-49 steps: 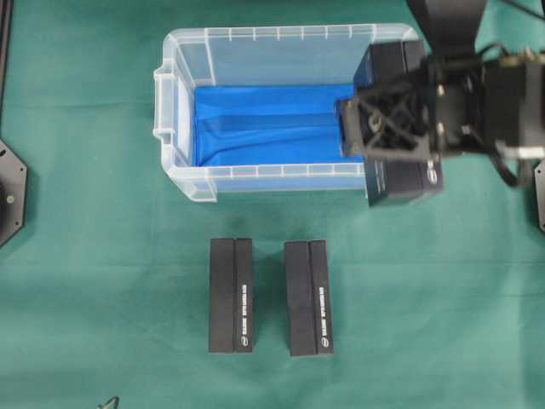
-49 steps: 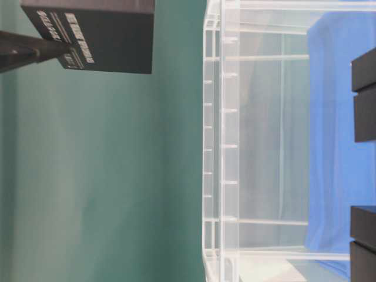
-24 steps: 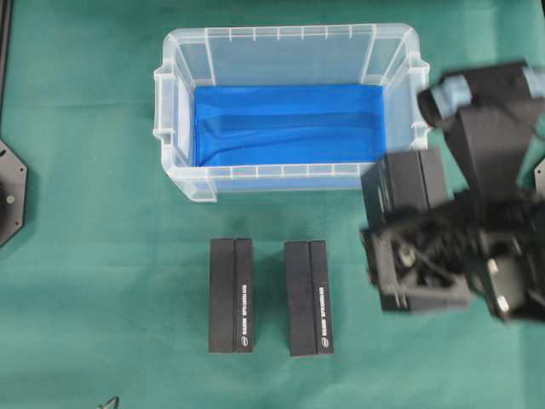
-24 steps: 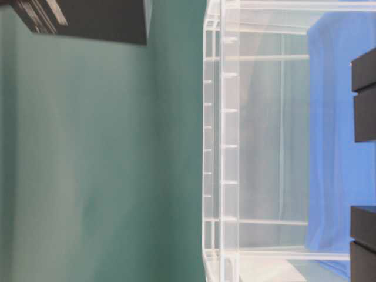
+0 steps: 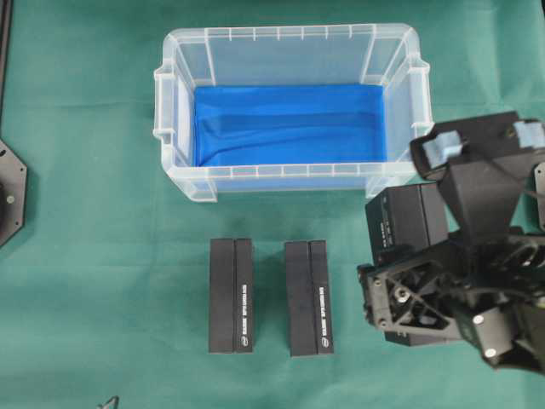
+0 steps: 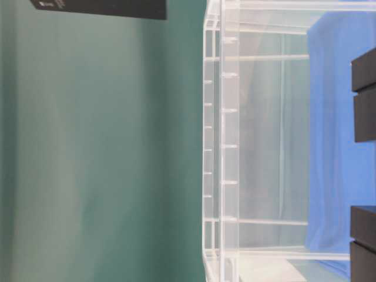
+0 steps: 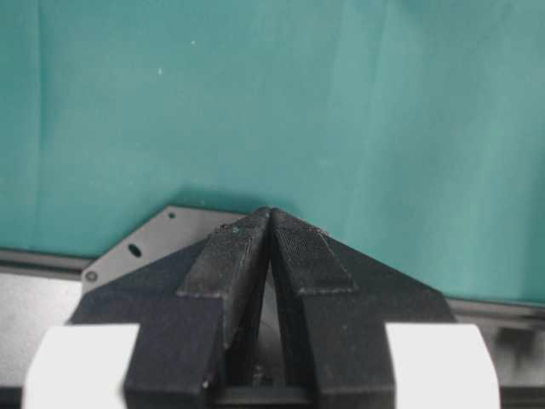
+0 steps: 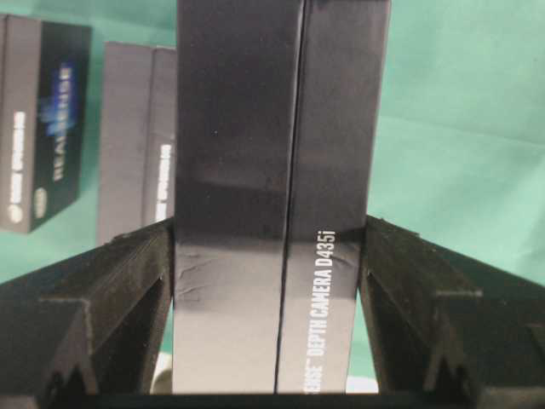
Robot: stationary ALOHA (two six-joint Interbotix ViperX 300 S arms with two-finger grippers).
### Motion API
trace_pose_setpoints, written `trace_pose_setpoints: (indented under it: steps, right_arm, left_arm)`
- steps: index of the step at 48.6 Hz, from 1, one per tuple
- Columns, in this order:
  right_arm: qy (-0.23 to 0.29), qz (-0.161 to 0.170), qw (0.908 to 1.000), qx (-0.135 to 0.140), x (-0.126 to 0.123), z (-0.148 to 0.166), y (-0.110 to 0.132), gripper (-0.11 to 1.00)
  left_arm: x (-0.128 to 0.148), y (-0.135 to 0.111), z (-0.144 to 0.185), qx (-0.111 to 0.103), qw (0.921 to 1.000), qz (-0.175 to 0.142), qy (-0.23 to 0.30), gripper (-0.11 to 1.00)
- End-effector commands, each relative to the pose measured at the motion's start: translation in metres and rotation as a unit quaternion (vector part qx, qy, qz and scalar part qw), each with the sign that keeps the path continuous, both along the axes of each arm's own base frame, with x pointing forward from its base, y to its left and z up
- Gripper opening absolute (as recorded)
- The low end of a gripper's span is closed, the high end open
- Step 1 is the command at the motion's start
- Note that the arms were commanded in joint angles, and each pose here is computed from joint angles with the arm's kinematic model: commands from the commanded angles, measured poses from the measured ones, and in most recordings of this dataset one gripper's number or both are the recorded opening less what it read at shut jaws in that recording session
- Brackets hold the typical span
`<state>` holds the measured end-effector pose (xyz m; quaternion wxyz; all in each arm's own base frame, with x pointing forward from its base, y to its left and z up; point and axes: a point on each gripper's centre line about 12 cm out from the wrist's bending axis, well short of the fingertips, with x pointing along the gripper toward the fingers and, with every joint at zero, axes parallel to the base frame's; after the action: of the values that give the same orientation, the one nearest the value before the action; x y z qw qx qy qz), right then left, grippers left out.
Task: Take the box out of the case with the right arm.
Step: 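Carry the box forward and lower it onto the cloth right of the others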
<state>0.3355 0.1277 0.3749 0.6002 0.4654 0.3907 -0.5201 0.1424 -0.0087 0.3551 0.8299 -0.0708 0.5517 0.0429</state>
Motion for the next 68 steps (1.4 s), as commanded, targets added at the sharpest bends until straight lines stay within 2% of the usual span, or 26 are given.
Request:
trace_pose_setpoints:
  steps: [1, 9, 17, 29, 37, 48, 68]
  right_arm:
    - [-0.003, 0.002, 1.0000, 0.006, 0.000, -0.001, 0.001, 0.65]
    - [0.013, -0.008, 0.9994, 0.031, 0.004, -0.034, 0.009, 0.66]
    - [0.016, -0.038, 0.9981, 0.046, 0.004, -0.080, 0.013, 0.65]
    - [0.004, -0.060, 0.9966, 0.057, 0.002, -0.135, 0.012, 0.66]
    - [0.003, -0.059, 0.9962, 0.064, 0.002, -0.170, 0.012, 0.65]
    - [-0.002, -0.056, 0.9960, 0.070, 0.006, -0.189, 0.012, 0.66]
    - [-0.001, -0.057, 0.9960, 0.069, 0.005, -0.190, 0.011, 0.65]
  left_arm:
    - [0.002, 0.000, 0.003, 0.001, 1.0000, 0.000, -0.005, 0.02]
    - [0.002, 0.000, 0.003, 0.001, 1.0000, 0.000, -0.005, 0.02]
    - [0.002, 0.000, 0.003, 0.001, 1.0000, 0.000, -0.005, 0.02]
    - [0.002, 0.000, 0.003, 0.001, 1.0000, 0.000, -0.005, 0.02]
    - [0.002, 0.000, 0.003, 0.001, 1.0000, 0.000, -0.005, 0.02]
    - [0.002, 0.000, 0.003, 0.001, 1.0000, 0.000, -0.005, 0.02]
    - [0.001, 0.000, 0.003, 0.001, 1.0000, 0.000, -0.005, 0.02]
